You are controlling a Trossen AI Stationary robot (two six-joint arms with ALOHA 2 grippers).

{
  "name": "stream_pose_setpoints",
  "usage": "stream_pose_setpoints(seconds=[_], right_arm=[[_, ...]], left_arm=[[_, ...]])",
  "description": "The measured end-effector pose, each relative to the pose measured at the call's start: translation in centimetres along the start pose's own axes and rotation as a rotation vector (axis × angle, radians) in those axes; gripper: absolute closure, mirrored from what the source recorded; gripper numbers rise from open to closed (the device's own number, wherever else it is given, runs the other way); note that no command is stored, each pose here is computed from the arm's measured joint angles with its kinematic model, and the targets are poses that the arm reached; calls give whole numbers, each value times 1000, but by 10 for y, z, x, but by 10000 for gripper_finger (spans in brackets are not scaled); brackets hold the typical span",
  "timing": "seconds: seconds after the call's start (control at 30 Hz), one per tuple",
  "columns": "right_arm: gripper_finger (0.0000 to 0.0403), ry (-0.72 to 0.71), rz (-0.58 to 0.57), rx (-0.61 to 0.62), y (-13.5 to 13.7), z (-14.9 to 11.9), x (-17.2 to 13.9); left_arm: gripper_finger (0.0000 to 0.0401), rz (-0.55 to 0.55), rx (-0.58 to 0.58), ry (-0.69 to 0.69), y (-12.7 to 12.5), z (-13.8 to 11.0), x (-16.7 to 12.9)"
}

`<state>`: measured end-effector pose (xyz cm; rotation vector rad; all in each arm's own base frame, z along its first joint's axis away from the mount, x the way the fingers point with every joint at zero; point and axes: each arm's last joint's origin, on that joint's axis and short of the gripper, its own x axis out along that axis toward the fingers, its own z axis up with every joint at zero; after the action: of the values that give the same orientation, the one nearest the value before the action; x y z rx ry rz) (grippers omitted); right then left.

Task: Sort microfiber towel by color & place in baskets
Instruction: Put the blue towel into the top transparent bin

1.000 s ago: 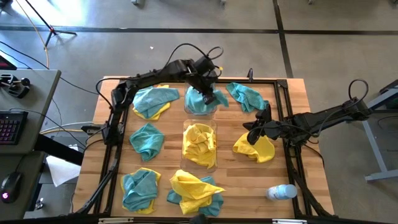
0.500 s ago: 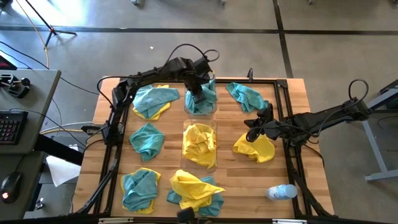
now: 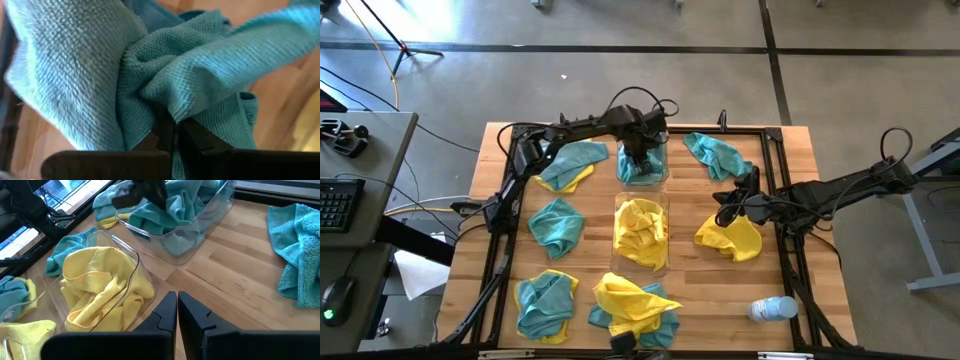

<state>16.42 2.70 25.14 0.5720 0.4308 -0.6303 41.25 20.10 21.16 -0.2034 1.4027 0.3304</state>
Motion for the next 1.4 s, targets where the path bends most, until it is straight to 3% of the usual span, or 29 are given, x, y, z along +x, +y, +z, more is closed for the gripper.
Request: stream_pose_setpoints(seconds=[0.27, 0.7, 1.17, 1.4], right_arm=[[392, 1, -2, 26, 0, 0, 0], [392, -3, -9, 47, -1, 0, 0], [392, 4, -19, 56, -2, -1, 0], [392, 7, -24, 51, -2, -1, 0]], left_arm=[[370, 0, -32, 10, 3, 5, 24], [284, 2, -34, -18, 4, 8, 24], [261, 44, -68, -221, 6, -4, -68], [261, 68, -39, -240, 11, 1, -61]])
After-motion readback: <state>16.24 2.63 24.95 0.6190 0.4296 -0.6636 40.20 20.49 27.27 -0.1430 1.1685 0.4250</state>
